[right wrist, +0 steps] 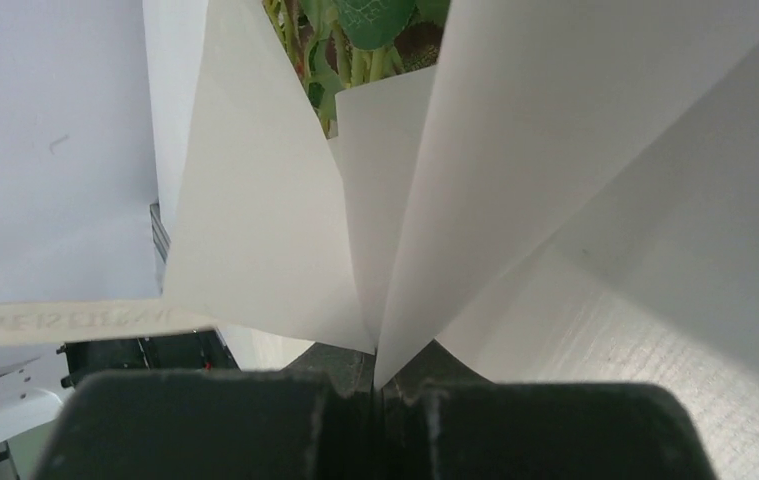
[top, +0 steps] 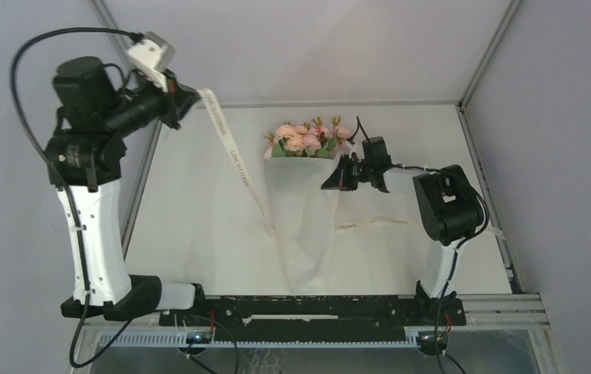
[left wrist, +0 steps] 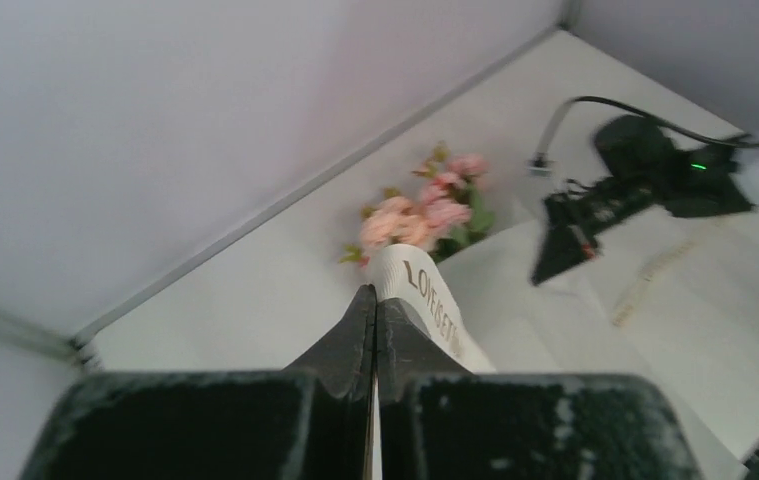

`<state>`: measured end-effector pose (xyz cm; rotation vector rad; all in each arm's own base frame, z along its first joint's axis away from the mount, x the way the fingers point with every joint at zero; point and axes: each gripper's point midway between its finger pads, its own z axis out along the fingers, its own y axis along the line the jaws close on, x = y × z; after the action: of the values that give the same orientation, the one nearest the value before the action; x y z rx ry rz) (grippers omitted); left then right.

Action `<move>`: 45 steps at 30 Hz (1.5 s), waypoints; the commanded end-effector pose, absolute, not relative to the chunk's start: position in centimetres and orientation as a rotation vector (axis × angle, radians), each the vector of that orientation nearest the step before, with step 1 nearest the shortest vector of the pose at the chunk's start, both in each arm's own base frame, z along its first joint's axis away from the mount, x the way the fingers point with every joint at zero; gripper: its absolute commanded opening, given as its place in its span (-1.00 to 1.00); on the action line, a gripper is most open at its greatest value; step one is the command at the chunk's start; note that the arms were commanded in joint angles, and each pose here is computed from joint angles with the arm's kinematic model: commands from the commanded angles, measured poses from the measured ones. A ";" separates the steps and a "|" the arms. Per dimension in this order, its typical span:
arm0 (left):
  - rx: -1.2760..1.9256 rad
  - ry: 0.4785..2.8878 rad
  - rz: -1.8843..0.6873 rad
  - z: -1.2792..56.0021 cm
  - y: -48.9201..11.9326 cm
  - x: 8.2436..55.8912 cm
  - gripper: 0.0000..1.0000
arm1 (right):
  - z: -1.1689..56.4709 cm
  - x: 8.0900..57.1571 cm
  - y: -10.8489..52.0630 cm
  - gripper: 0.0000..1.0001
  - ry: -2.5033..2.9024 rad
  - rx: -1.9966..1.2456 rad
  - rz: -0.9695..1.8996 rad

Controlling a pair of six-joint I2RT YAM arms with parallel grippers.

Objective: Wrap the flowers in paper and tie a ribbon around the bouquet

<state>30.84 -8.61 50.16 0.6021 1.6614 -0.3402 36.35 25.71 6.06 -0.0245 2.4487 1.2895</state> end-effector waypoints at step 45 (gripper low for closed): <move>1.158 2.525 -0.919 4.3 -32.8 27.4 -1.00 | 12.1 26.6 5.4 0.86 2.079 1.312 0.332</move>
<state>27.61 -32.48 2.42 1.1692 2.5745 -0.8835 26.91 -0.62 14.02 1.1594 2.0218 0.1113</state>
